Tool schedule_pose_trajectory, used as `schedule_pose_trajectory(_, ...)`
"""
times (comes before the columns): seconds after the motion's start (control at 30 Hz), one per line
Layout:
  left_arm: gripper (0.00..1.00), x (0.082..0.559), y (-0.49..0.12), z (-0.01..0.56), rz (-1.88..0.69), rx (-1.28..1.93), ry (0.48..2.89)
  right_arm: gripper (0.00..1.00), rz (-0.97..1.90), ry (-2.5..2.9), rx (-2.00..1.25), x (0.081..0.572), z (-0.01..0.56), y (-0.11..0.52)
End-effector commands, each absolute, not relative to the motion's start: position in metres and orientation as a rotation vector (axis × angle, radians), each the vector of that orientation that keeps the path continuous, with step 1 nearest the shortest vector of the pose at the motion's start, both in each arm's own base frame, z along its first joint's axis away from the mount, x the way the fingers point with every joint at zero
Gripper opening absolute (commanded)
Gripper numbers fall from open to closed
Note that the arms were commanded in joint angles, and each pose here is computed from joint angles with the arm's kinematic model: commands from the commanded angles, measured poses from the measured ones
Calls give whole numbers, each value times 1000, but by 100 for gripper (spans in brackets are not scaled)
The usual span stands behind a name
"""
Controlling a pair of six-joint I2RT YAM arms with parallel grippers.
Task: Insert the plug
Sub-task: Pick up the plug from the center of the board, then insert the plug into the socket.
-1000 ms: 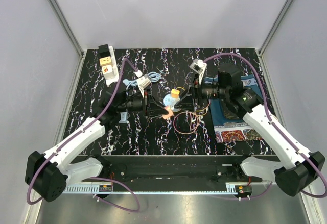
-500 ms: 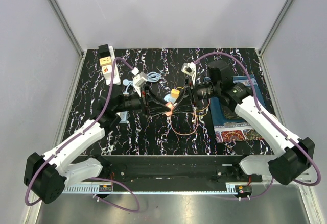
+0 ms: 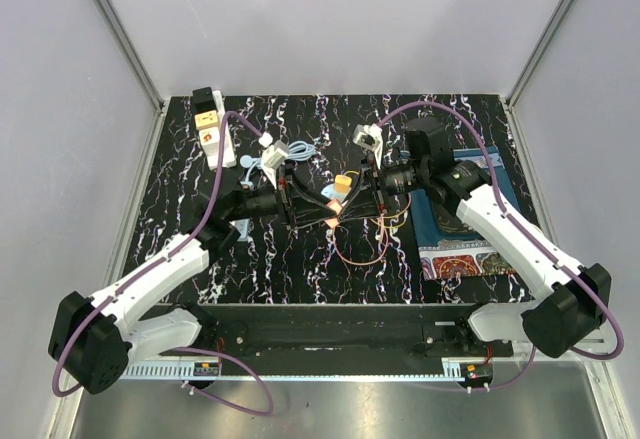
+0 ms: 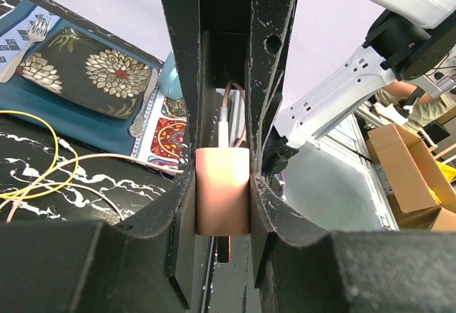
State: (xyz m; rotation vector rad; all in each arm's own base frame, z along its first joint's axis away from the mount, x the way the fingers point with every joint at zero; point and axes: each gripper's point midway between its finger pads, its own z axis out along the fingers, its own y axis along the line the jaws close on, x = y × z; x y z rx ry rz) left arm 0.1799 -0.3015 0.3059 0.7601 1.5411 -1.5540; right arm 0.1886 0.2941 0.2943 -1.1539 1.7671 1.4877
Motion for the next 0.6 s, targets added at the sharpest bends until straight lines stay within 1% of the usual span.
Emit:
schedule_pose_trajectory(0.0, 36, 188, -302, 313, -1468, 772, 1442, 0, 1437, 1699, -1177, 195, 307, 298)
schedule_pose_trajectory(0.07, 49, 193, -298, 304, -1430, 751, 1488, 0, 1399, 1720, -1159, 202, 303, 297)
schedule_pose_trajectory(0.1, 59, 200, -292, 306, -1384, 720, 1487, 0, 1374, 1727, -1158, 207, 299, 297)
schedule_pose_trajectory(0.13, 64, 203, -287, 301, -1367, 701, 1509, 0, 1313, 1754, -1129, 218, 294, 295)
schedule_pose_trajectory(0.17, 71, 210, -281, 299, -1334, 667, 1523, 0, 1275, 1771, -1114, 225, 291, 293)
schedule_pose_trajectory(0.2, 82, 217, -273, 302, -1276, 629, 1520, 0, 1219, 1780, -1106, 235, 287, 290)
schedule_pose_trajectory(0.23, 84, 221, -268, 293, -1241, 606, 1569, 0, 1122, 1819, -1070, 250, 280, 286)
schedule_pose_trajectory(0.3, 88, 234, -252, 292, -1129, 541, 1588, 0, 1015, 1865, -1079, 268, 268, 282)
schedule_pose_trajectory(0.33, 89, 236, -246, 284, -1093, 513, 1632, 0, 945, 1923, -1067, 277, 256, 277)
schedule_pose_trajectory(0.37, 89, 239, -240, 280, -1061, 488, 1651, 0, 907, 1929, -1071, 285, 257, 277)
schedule_pose_trajectory(0.43, 89, 247, -224, 270, -952, 417, 1704, 0, 802, 2000, -1069, 305, 235, 272)
schedule_pose_trajectory(0.57, 90, 250, -197, 248, -772, 383, 1775, 0, 688, 2055, -1086, 339, 209, 275)
